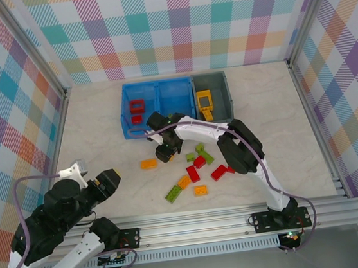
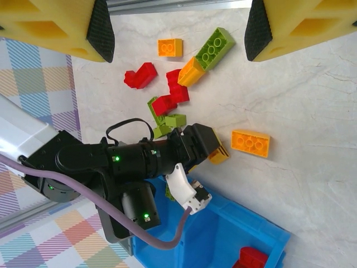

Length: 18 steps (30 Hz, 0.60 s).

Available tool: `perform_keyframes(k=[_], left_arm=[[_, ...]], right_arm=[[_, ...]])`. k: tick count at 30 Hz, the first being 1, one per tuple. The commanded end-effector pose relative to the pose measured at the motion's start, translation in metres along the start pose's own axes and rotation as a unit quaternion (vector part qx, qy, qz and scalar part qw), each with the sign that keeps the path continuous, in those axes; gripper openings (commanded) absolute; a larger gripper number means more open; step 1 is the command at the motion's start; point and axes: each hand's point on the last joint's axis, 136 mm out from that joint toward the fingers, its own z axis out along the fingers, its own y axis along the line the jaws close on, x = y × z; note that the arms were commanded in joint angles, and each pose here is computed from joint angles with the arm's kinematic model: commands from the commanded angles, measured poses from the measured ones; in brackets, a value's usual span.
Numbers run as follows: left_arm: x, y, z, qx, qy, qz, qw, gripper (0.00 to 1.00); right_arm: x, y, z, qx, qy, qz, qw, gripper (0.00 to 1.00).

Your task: Sort the legos into containers by color

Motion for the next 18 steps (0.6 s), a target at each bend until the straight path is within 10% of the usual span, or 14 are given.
perform_keyframes(k=[1, 9, 18], left_arm=[[0.005, 0.000, 0.005, 0.000, 0.010, 0.001, 1.000, 0.65], [0.003, -0.013, 0.005, 0.022, 0.014, 0.007, 1.000, 0.66], [0.021, -0.061, 0.040, 0.064, 0.105, 0.032, 0.992, 0.66]], right_arm=[[0.003, 0.006, 0.004, -0.004, 0.009, -0.004, 1.000, 0.52], [-0.001, 0.010, -0.014, -0.001, -0.013, 0.014, 1.000, 0.35], [0.013, -0.030, -0.165, 0.044, -0.168, 0.129, 0.976, 0.33]])
